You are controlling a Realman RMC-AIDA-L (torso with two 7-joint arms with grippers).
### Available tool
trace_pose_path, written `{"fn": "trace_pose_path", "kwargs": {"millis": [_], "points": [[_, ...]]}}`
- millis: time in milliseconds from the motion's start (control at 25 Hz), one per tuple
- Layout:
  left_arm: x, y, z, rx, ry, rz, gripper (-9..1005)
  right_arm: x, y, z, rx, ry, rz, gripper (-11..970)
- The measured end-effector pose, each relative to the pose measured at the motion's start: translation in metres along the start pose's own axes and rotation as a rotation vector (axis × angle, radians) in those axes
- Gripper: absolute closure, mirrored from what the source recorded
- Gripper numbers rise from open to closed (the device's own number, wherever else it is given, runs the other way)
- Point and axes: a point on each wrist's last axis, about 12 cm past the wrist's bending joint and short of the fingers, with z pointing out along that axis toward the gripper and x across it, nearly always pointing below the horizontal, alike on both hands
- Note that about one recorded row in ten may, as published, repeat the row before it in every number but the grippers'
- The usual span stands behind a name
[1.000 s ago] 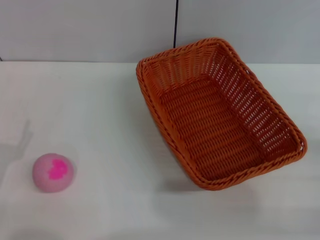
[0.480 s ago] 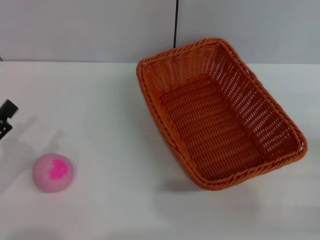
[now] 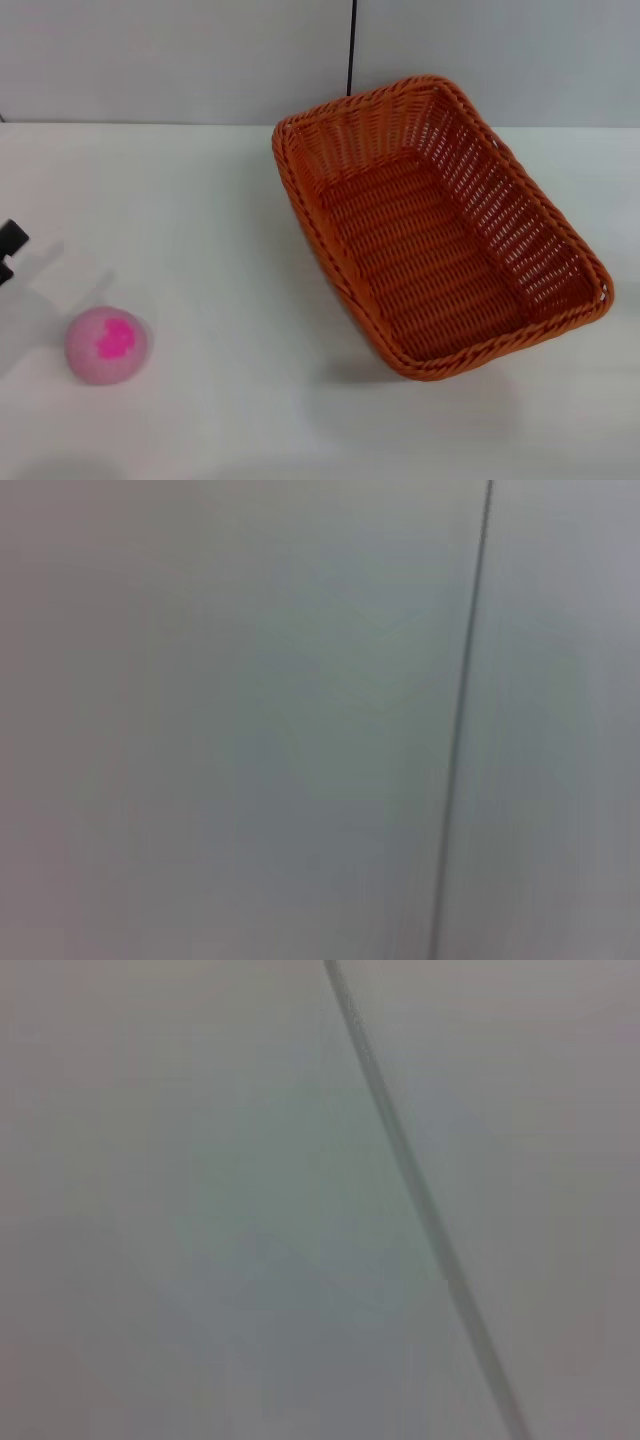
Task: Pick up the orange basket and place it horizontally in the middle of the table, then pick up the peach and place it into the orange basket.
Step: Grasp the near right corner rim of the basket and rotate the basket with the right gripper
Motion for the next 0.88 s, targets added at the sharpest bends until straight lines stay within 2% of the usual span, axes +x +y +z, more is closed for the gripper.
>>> {"fn": "trace_pose_path", "kwargs": {"millis": [40, 160, 200, 240, 360, 400, 440, 600, 800, 880], "points": [[0.0, 0.0, 0.0, 0.0, 0.0, 0.0, 158, 0.0, 0.0, 0.0, 0.0, 0.0, 0.0, 229], [0.002, -0.002, -0.001, -0.057, -0.034, 0.013, 158, -0.029, -0.012, 0.012, -0.123, 0.135, 0.068, 229], [0.002, -0.001, -0.001, -0.072, -0.041, 0.013, 158, -0.05, -0.019, 0.026, -0.18, 0.247, 0.115, 229], [0.003, -0.002, -0.002, -0.087, -0.046, 0.009, 158, -0.05, -0.019, 0.026, -0.18, 0.247, 0.115, 230], [0.007, -0.001, -0.003, -0.115, -0.052, -0.007, 158, -0.077, -0.024, 0.053, -0.226, 0.431, 0.161, 230], [0.008, -0.002, -0.003, -0.12, -0.054, -0.009, 158, -0.089, -0.027, 0.073, -0.231, 0.557, 0.189, 230], [0.009, -0.003, -0.003, -0.126, -0.055, -0.004, 158, -0.089, -0.027, 0.073, -0.231, 0.557, 0.189, 230], [0.017, -0.008, -0.004, -0.168, -0.077, 0.027, 158, -0.099, -0.028, 0.119, -0.236, 0.815, 0.237, 229], [0.024, -0.01, -0.008, -0.262, -0.121, 0.031, 158, -0.097, -0.02, 0.175, -0.25, 1.097, 0.173, 229], [0.027, -0.012, -0.01, -0.305, -0.142, 0.036, 158, -0.094, -0.013, 0.19, -0.26, 1.174, 0.15, 229]]}}
